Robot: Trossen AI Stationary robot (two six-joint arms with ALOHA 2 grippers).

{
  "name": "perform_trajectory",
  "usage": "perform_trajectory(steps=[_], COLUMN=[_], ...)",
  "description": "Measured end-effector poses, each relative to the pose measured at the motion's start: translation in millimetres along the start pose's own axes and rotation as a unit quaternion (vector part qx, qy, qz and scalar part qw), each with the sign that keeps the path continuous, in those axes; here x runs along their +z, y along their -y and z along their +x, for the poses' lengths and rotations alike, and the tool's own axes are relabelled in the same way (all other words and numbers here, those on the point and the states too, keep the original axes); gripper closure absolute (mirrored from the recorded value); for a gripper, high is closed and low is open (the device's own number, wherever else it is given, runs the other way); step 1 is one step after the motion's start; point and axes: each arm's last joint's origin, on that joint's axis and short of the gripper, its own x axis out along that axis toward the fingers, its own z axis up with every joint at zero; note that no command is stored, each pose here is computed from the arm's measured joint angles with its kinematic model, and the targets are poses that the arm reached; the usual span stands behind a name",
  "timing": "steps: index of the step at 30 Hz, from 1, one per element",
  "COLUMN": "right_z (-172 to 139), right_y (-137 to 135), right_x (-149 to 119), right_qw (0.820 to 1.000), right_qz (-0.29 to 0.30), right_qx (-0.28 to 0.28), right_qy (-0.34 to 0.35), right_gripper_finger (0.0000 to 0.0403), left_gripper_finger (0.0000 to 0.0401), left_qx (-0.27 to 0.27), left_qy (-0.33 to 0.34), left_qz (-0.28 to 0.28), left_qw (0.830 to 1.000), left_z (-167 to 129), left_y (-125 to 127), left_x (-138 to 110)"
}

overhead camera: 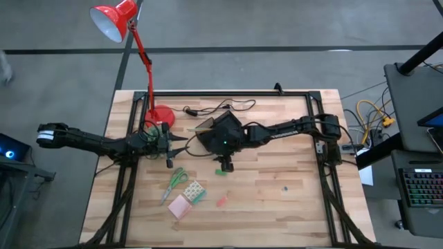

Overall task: Pick and place office supplies into organizer
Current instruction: Put the green eraser into the black desk organizer

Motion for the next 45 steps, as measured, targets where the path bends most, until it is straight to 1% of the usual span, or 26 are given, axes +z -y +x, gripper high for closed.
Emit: perform_trajectory(steps=[3, 6, 8, 16, 24, 30, 34, 39, 42, 45], right_z=[1.0, 1.5, 1.7, 2.7, 3.4, 6.5, 10.4, 12.6, 12.9, 19.6], right_y=[-7.4, -14.5, -19.1, -32.2, -37.5, -47.9, -54.5, -60.8, -64.2, -65.7], right_x=[-4.4, -8.3, -9.9, -12.4, -19.4, -27.2, -32.6, -29.0, -28.5, -29.9], right_qw=[0.999, 0.997, 0.995, 0.995, 0.993, 0.992, 0.994, 0.996, 0.997, 0.997], right_qz=[0.005, -0.003, -0.008, 0.006, 0.019, 0.008, 0.003, -0.002, -0.006, -0.005], right_qx=[-0.029, -0.063, -0.071, -0.063, -0.060, -0.051, -0.046, -0.041, -0.039, -0.038], right_qy=[-0.029, -0.054, -0.065, -0.078, -0.102, -0.113, -0.104, -0.074, -0.070, -0.064], right_gripper_finger=[0.0263, 0.0266, 0.0269, 0.0271, 0.0275, 0.0275, 0.0276, 0.0258, 0.0241, 0.0225], left_gripper_finger=[0.0259, 0.0259, 0.0259, 0.0259, 0.0259, 0.0259, 0.0259, 0.0259, 0.0259, 0.0259], left_qx=[0.000, 0.000, 0.000, 0.000, 0.000, 0.000, 0.000, 0.000, 0.000, 0.000], left_qy=[0.000, 0.000, 0.000, 0.000, 0.000, 0.000, 0.000, 0.000, 0.000, 0.000], left_qz=[0.000, 0.000, 0.000, 0.000, 0.000, 0.000, 0.000, 0.000, 0.000, 0.000], left_qw=[1.000, 1.000, 1.000, 1.000, 1.000, 1.000, 1.000, 1.000, 1.000, 1.000], left_z=[0.0, 0.0, 0.0, 0.0, 0.0, 0.0, 0.0, 0.0, 0.0, 0.0], left_y=[0.0, 0.0, 0.0, 0.0, 0.0, 0.0, 0.0, 0.0, 0.0, 0.0], left_x=[0.0, 0.0, 0.0, 0.0, 0.0, 0.0, 0.0, 0.0, 0.0, 0.0])
